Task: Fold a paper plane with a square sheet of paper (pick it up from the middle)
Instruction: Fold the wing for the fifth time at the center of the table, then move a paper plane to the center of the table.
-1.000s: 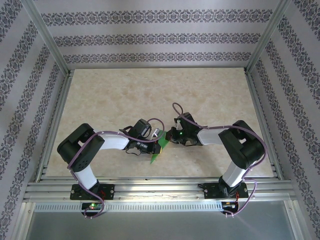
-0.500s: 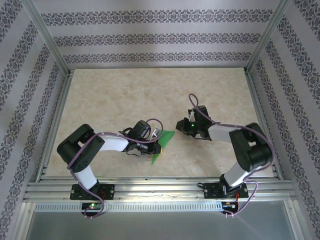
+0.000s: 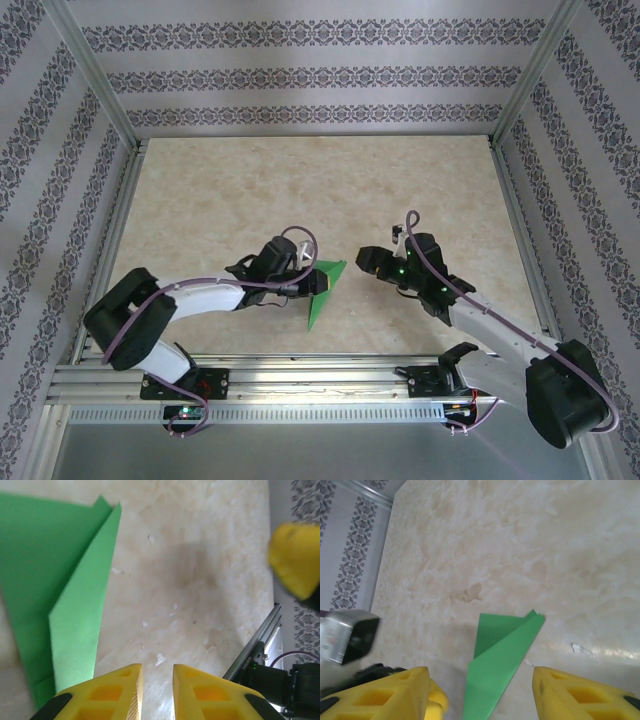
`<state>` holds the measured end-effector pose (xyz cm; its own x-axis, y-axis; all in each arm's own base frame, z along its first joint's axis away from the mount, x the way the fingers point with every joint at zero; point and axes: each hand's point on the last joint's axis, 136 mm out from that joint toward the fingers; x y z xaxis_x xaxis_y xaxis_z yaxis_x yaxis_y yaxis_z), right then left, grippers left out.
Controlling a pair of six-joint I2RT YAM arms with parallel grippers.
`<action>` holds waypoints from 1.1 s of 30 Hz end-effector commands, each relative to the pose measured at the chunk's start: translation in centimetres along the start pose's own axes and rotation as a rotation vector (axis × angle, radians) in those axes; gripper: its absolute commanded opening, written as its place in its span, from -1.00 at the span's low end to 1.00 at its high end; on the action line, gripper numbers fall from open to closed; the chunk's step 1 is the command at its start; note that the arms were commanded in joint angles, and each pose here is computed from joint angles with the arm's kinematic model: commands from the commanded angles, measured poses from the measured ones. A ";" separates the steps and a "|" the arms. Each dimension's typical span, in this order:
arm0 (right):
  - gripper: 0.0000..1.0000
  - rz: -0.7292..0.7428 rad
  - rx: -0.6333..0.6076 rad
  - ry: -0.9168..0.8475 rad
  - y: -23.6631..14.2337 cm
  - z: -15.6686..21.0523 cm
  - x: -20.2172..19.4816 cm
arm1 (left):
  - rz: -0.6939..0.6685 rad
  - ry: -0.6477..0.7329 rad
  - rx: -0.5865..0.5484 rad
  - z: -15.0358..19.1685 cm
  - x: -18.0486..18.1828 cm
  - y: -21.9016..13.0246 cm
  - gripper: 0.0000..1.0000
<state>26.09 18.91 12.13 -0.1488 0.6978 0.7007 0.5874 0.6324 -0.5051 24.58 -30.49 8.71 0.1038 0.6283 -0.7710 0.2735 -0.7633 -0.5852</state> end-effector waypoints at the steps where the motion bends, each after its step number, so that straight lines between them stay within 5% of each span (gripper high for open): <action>1: 0.15 0.038 0.045 0.061 0.1 2.1 -1.2 | -0.087 -0.045 0.016 0.0 3.9 -1.7 -0.56; 20: 0.14 0.072 0.206 0.081 3.7 6.1 -1.0 | -0.038 -0.143 0.191 0.7 5.2 0.7 -0.58; 33: 0.16 0.070 0.218 0.076 4.0 6.3 -0.9 | -0.136 -0.160 0.190 0.4 6.8 1.1 -0.58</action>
<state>22.90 21.99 5.17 -0.0211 0.7356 0.6771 0.3947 0.6284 -0.6704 24.78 -27.49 2.96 -0.0789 0.6790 -0.7299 0.0887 -0.7245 -0.6835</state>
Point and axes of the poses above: each hand's point on the last joint's axis, 136 mm out from that joint toward the fingers, its own y axis out along the fingers, its own x axis along the line the jaws close on, z = x × y, and after that the axes turned 4 degrees about -y, right-handed
